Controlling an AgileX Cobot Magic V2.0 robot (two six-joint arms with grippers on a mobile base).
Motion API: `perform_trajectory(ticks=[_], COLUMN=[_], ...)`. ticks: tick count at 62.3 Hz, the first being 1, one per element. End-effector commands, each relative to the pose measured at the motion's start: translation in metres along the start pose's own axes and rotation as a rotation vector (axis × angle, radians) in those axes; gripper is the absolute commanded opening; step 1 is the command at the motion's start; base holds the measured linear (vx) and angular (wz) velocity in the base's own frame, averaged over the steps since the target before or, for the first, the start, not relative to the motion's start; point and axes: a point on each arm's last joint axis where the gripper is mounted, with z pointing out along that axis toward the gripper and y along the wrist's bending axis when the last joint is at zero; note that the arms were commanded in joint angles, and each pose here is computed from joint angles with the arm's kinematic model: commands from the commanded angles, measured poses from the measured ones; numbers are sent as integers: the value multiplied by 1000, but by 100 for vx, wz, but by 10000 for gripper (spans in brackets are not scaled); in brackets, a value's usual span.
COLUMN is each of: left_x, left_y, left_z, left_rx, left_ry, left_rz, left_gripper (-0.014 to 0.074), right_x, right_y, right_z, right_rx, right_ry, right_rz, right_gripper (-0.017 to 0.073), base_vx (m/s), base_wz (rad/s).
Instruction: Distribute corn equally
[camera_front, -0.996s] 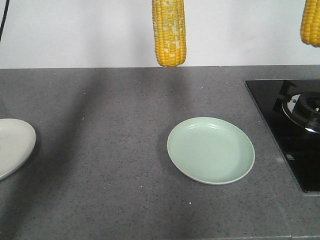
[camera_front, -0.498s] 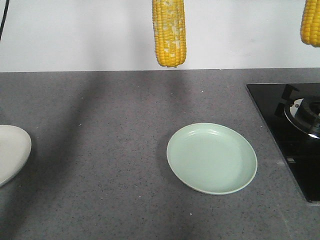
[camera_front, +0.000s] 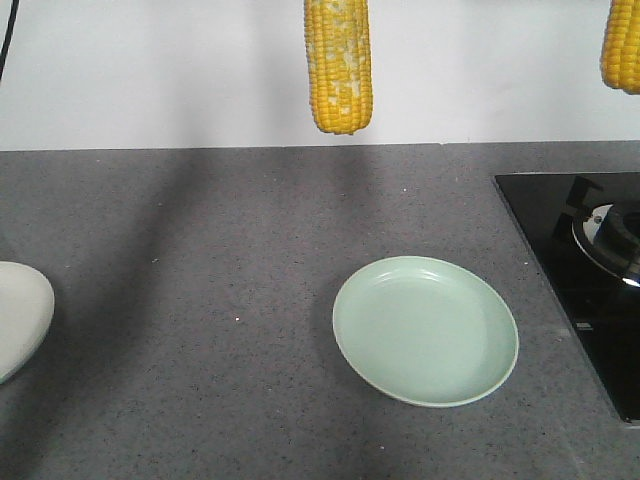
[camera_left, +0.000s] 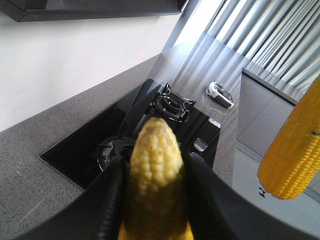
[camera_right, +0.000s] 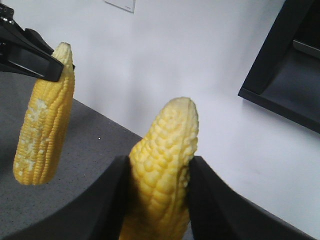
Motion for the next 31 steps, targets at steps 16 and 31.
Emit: perform_trajectory(ticks=[16, 31], left_x=[-18, -18], left_y=[-53, -53], left_z=[-29, -29], left_rx=[77, 77], left_ry=[-106, -106], left_rz=[85, 85], left_gripper=[-7, -7], right_x=[-7, -7], right_y=[5, 5], right_z=[-11, -11], right_rx=[5, 5], right_ry=[-52, -52], right_rz=[-15, -15], right_gripper=[-4, -4], base_vx=[2, 0], base_wz=[-1, 0])
